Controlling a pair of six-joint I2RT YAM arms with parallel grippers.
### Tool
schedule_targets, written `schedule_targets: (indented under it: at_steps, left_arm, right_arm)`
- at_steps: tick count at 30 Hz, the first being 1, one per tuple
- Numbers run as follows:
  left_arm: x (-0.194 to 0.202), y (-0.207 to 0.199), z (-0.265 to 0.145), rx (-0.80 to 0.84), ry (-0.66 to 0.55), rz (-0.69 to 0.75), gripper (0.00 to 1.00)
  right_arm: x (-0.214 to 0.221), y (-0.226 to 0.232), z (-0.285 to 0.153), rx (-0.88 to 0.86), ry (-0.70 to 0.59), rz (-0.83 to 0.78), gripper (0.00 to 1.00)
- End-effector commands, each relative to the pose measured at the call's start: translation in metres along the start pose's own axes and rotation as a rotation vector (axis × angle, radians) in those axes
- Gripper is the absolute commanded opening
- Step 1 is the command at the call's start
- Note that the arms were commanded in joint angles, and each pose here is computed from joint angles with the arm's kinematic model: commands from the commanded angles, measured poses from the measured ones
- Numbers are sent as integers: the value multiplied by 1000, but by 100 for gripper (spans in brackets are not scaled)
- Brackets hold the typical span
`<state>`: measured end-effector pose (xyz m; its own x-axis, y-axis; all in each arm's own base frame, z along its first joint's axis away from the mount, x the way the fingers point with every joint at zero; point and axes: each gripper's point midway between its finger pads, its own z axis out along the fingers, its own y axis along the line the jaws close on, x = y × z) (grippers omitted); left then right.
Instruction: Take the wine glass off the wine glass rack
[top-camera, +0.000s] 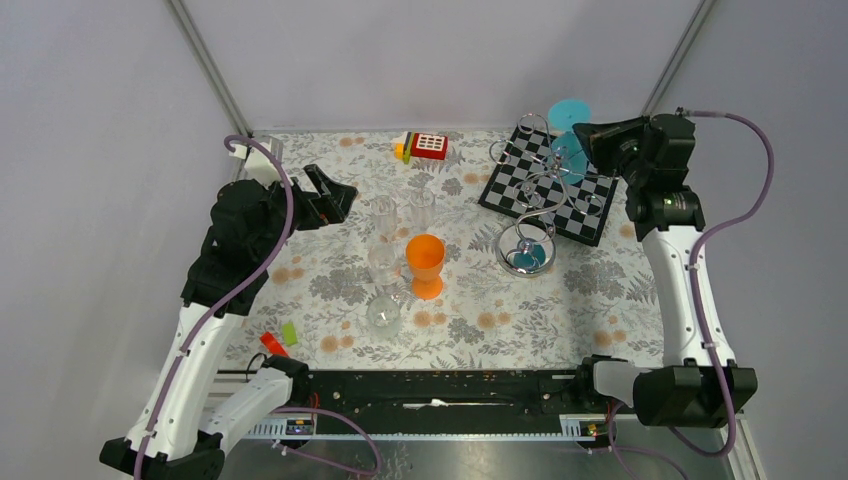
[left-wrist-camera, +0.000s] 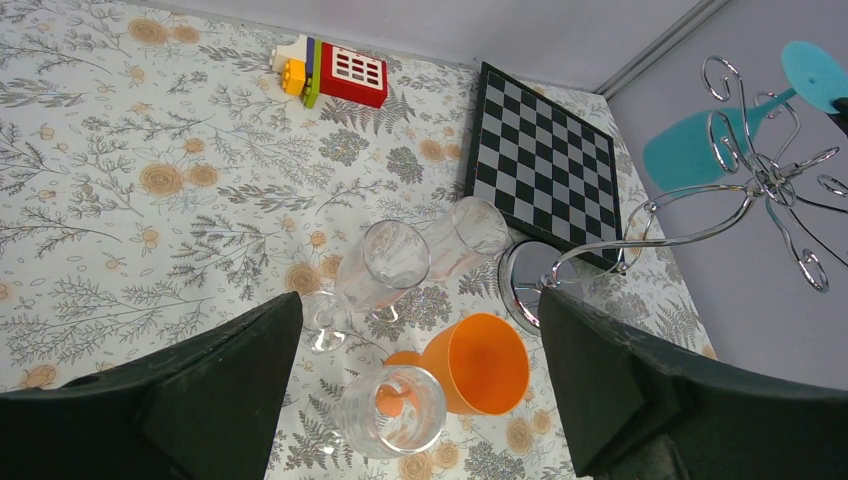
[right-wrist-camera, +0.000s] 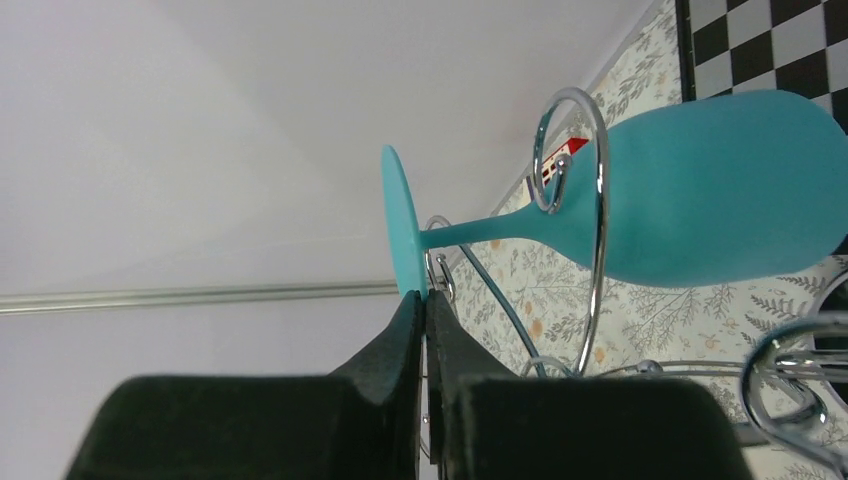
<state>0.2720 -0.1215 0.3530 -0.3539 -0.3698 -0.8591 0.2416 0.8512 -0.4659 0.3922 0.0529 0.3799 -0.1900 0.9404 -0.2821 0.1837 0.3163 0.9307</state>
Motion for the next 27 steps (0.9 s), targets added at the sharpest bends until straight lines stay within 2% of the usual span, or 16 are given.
schedule_targets:
  at_steps: [1, 7, 15, 20, 27]
  left_arm:
    - [-13, -9, -5, 40, -50, 12, 96]
    - [-14, -10, -5, 42, -51, 12, 96]
    - [-14, -10, -4, 42, -48, 12, 96]
    - [-13, -16, -5, 74, -38, -2, 96]
    - [-12, -53, 1, 272, -17, -68, 96]
  right_arm:
    - [-2, 42, 7, -150, 37, -10, 0]
    - [-1, 63, 19, -242, 70, -23, 0]
    - [2, 109, 26, -464, 118, -130, 0]
    - [17, 148, -5, -691, 204, -212, 0]
    - [38, 181, -66, -903, 344, -240, 0]
